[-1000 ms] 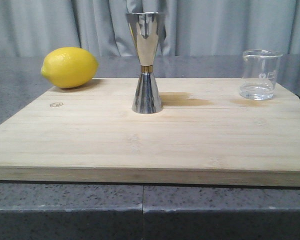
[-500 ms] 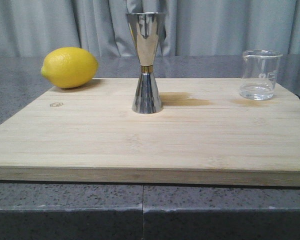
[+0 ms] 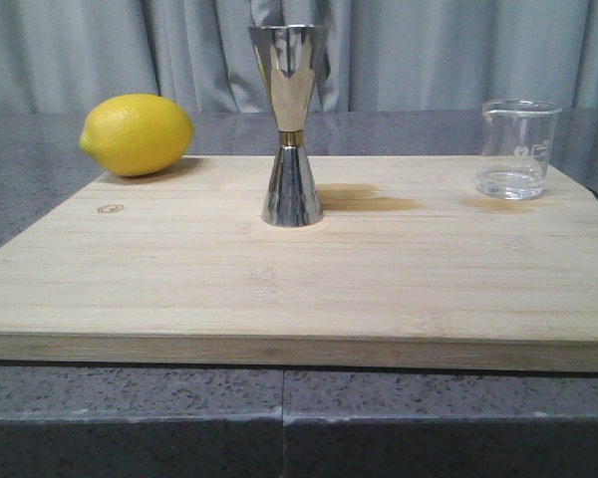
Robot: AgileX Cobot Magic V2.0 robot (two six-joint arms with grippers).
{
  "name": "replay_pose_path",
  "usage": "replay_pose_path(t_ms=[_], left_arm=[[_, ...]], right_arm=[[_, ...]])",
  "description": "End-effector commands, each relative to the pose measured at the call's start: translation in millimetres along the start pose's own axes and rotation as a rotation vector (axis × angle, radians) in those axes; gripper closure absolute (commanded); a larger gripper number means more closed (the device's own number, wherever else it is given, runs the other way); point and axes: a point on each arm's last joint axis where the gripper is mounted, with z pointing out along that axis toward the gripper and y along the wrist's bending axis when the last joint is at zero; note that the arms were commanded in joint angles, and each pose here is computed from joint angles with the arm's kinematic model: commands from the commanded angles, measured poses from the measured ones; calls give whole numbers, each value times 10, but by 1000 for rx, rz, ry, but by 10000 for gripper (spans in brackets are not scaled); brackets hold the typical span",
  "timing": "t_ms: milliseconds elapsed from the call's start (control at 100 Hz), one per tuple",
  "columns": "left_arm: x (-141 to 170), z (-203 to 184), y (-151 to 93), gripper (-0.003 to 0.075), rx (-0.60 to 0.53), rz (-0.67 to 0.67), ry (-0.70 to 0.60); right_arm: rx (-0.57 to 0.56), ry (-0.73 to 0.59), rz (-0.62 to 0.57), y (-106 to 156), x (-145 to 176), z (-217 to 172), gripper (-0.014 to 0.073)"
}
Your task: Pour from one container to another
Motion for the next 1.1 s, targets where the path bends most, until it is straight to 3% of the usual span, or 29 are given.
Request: replay_pose_path(t_ms=[0,730,820,990,1090], left_arm=[[1,-12,6,739,-10,-4,-82],[1,-12,6,739,-10,-4,-82],[1,-12,6,739,-10,-4,-82],[1,-12,6,739,-10,-4,-82],[1,-12,6,739,-10,-4,-82]], right_arm=[[37,-41,-34,-12,-125,-35,666],[40,-48,-37,2,-113,-54,666],[101,-113,-77,35,-78,-222,666],[341,-328,-118,54,140,-719,666],[378,-430,-150,151,299,-949,666]])
